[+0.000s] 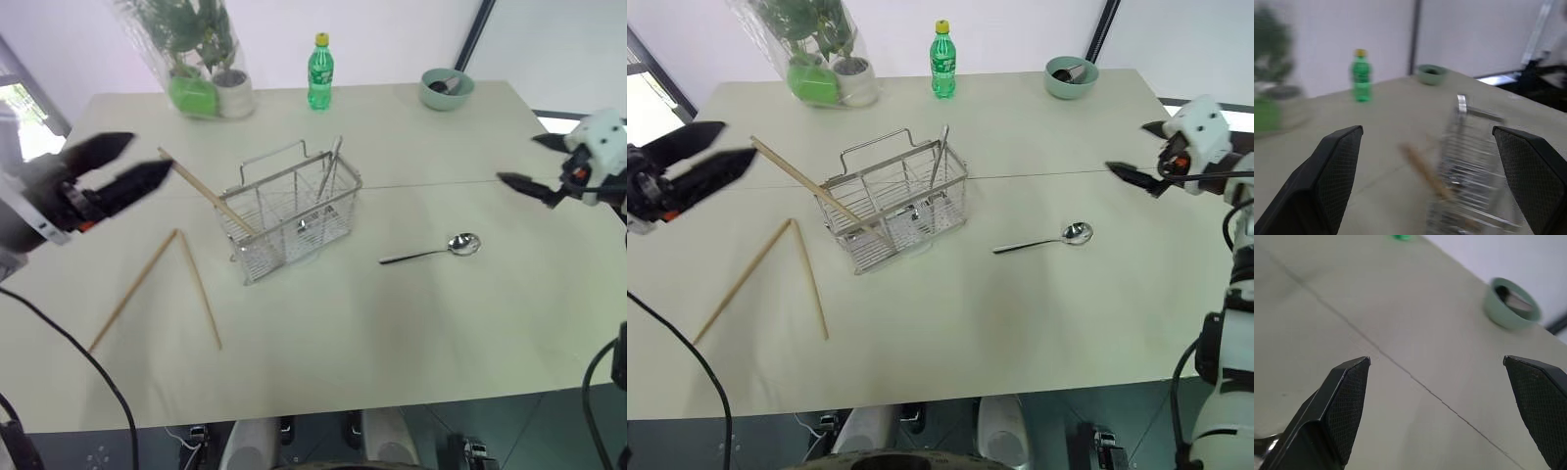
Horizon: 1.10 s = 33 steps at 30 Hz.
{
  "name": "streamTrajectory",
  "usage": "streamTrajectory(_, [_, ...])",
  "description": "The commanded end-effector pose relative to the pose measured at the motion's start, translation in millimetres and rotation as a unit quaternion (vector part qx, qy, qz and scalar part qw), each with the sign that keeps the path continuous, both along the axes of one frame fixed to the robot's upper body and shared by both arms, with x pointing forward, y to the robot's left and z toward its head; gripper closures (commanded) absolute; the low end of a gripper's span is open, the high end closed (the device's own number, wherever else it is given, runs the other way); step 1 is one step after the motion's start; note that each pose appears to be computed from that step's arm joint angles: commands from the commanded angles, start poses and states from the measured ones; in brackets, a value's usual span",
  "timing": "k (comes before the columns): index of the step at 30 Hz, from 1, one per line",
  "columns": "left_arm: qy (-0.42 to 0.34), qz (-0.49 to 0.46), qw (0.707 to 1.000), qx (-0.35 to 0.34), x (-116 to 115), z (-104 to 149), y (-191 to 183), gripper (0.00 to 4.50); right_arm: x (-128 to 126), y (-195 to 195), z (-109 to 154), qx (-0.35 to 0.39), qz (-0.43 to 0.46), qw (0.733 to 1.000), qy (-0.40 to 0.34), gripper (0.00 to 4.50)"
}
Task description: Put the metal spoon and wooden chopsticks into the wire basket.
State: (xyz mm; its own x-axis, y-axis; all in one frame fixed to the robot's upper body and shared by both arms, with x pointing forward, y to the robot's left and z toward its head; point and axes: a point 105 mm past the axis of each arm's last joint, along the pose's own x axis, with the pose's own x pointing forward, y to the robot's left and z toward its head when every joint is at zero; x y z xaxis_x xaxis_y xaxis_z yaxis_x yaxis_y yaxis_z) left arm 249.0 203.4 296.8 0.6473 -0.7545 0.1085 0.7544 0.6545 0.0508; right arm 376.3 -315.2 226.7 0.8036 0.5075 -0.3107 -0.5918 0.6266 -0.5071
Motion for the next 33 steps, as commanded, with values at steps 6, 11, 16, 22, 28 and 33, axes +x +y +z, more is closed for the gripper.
streamTrajectory(6, [0.031,-0.15,0.978,0.139,-32.3,-24.6,-52.5,0.05,-11.0,35.7,-44.8,-0.122,0.154,0.967,0.164,0.0])
streamTrajectory(11, [0.037,-0.159,0.972,0.169,-34.3,-38.3,-56.4,0.05,-5.1,49.9,-66.0,-0.141,0.169,0.955,0.197,0.0])
streamTrajectory(16, [0.04,-0.153,0.972,0.176,-36.0,-41.0,-54.9,0.05,-7.5,60.6,-80.9,-0.123,0.189,0.947,0.231,0.0])
streamTrajectory(22, [0.032,-0.143,0.973,0.179,-35.2,-35.4,-54.7,0.05,-14.4,70.7,-99.9,-0.118,0.217,0.932,0.263,0.0])
streamTrajectory(28, [0.023,-0.133,0.974,0.18,-34.1,-28.8,-53.2,0.05,-17.8,74.7,-114.1,-0.122,0.22,0.922,0.294,0.0])
streamTrajectory(33, [0.016,-0.129,0.975,0.181,-31.8,-25.9,-53.3,0.0,-15.8,75.5,-114.0,-0.108,0.209,0.925,0.297,1.84])
